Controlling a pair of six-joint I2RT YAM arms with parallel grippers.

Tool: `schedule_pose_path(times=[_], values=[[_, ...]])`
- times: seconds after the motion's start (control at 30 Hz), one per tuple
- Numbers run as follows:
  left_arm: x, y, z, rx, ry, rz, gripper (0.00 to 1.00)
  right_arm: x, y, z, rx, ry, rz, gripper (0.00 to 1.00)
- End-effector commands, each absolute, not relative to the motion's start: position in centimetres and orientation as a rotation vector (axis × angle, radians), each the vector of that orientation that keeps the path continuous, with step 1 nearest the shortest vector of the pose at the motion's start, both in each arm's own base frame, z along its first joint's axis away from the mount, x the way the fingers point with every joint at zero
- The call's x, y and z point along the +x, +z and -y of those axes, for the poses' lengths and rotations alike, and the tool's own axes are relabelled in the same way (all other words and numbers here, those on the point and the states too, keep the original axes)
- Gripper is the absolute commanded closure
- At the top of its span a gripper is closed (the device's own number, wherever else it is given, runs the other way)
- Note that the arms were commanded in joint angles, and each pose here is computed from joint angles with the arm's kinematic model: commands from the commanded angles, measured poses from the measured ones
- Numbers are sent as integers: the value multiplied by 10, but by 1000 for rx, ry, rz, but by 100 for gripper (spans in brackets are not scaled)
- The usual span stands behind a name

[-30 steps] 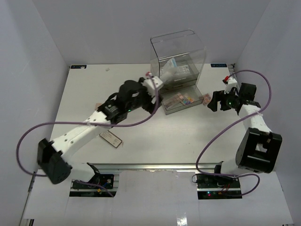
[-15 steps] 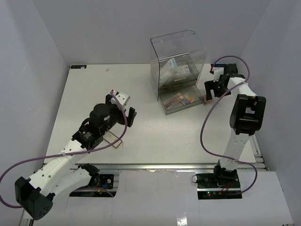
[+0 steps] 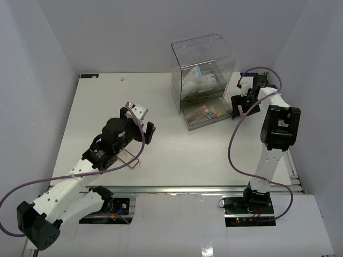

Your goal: Organize the makeup

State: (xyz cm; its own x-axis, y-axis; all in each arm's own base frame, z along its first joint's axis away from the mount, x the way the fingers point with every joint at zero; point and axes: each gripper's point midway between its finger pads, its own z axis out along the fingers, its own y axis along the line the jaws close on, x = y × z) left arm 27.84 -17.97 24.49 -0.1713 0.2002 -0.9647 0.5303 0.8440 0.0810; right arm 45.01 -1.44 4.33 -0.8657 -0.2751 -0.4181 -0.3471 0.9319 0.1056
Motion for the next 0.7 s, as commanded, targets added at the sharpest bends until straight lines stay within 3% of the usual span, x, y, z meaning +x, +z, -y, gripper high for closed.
schedule_pose_path(times=[0.0, 0.67], values=[[279, 248, 178, 544, -323, -1732, 2, 455, 46, 7, -434, 296, -2681, 10], [281, 243, 179, 550, -314, -1746, 2, 478, 33, 25, -294, 134, -2694, 10]])
